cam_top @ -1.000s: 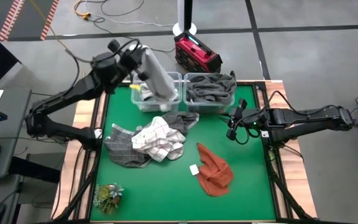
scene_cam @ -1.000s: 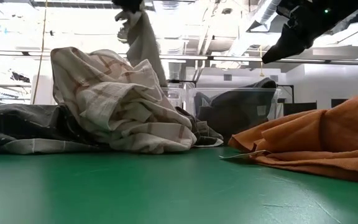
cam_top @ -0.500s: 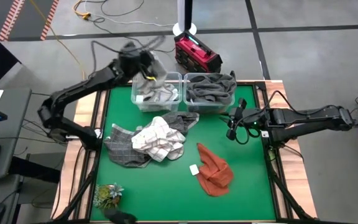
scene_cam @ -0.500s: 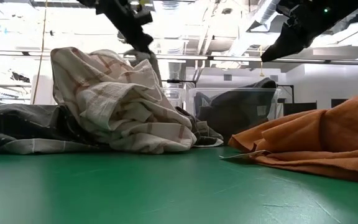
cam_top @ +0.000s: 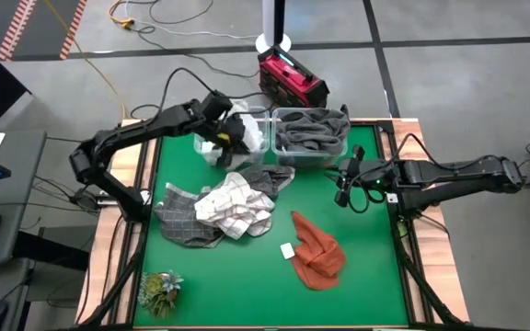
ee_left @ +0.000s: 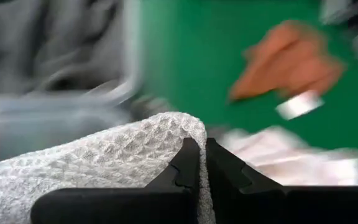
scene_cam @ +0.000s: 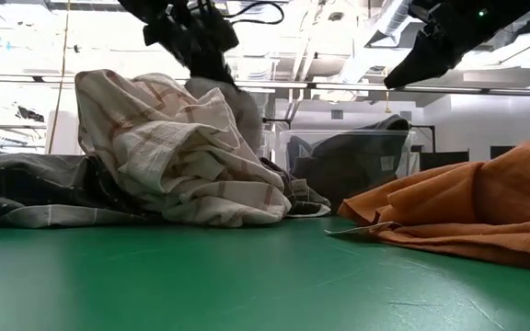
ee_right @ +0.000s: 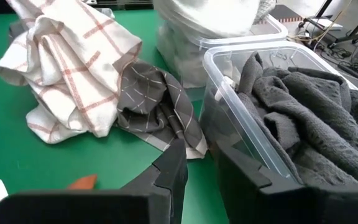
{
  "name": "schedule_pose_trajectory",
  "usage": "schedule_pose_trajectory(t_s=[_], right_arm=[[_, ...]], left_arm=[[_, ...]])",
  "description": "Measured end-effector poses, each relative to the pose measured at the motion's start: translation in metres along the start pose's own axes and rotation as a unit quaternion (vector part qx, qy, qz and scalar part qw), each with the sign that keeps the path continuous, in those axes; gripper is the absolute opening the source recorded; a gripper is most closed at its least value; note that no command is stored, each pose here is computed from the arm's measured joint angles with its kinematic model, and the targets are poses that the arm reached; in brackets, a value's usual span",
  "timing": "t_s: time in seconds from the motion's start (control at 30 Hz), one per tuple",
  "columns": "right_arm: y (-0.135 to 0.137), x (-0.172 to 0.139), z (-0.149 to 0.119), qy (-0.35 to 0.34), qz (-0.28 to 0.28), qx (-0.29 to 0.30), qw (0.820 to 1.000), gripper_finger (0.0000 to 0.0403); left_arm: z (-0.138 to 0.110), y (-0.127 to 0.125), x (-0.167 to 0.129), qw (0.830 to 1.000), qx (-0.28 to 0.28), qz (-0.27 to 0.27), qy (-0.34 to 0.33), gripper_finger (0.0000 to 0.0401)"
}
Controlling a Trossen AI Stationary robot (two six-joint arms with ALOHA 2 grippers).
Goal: Sort towels by color in basket
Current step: Put the gray towel into the left transparent bin
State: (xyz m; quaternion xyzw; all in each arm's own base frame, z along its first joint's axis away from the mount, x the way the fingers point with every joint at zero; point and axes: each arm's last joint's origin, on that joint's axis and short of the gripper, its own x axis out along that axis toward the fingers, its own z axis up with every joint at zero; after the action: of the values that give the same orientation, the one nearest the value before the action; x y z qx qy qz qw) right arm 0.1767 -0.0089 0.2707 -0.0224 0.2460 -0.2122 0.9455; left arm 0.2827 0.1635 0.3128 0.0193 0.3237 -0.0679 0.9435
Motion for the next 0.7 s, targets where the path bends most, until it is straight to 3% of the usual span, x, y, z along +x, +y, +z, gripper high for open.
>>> schedule_pose_trajectory(t_s=[0.13, 0.23, 0.3, 0.4, 0.53, 0.6, 0.7], right_arm=[[0.0, 0.0, 0.0, -0.001, 0.0, 0.001, 1.0, 0.0113], [0.0, 0.0, 0.0, -0.001, 0.0, 0.001, 1.0, 0.0113], [0.0, 0.0, 0.0, -0.001, 0.0, 0.001, 1.0, 0.0113], [0.0, 0.0, 0.0, -0.001, 0.0, 0.001, 1.0, 0.0113], [0.0, 0.0, 0.0, -0.001, 0.0, 0.0, 1.0, 0.0113], [0.0, 0.0, 0.0, -0.001, 0.001, -0.001, 1.0, 0.0113], [0.0, 0.0, 0.0, -0.001, 0.0, -0.003, 1.0, 0.0113]], left_arm=[[0.016, 0.002, -0.012, 0.994, -0.014, -0.076, -0.078, 0.0013], [0.027, 0.007, -0.02, 0.992, -0.004, -0.064, -0.11, 0.0013], [0.032, 0.013, -0.023, 0.992, 0.001, -0.021, -0.123, 0.0013], [0.032, 0.025, -0.027, 0.988, -0.007, 0.109, -0.105, 0.0013], [0.022, 0.044, -0.02, 0.964, -0.027, 0.263, -0.03, 0.0013], [0.013, 0.052, -0.013, 0.956, -0.044, 0.292, 0.007, 0.0013], [-0.002, 0.059, 0.004, 0.958, -0.045, 0.274, 0.064, 0.0013]])
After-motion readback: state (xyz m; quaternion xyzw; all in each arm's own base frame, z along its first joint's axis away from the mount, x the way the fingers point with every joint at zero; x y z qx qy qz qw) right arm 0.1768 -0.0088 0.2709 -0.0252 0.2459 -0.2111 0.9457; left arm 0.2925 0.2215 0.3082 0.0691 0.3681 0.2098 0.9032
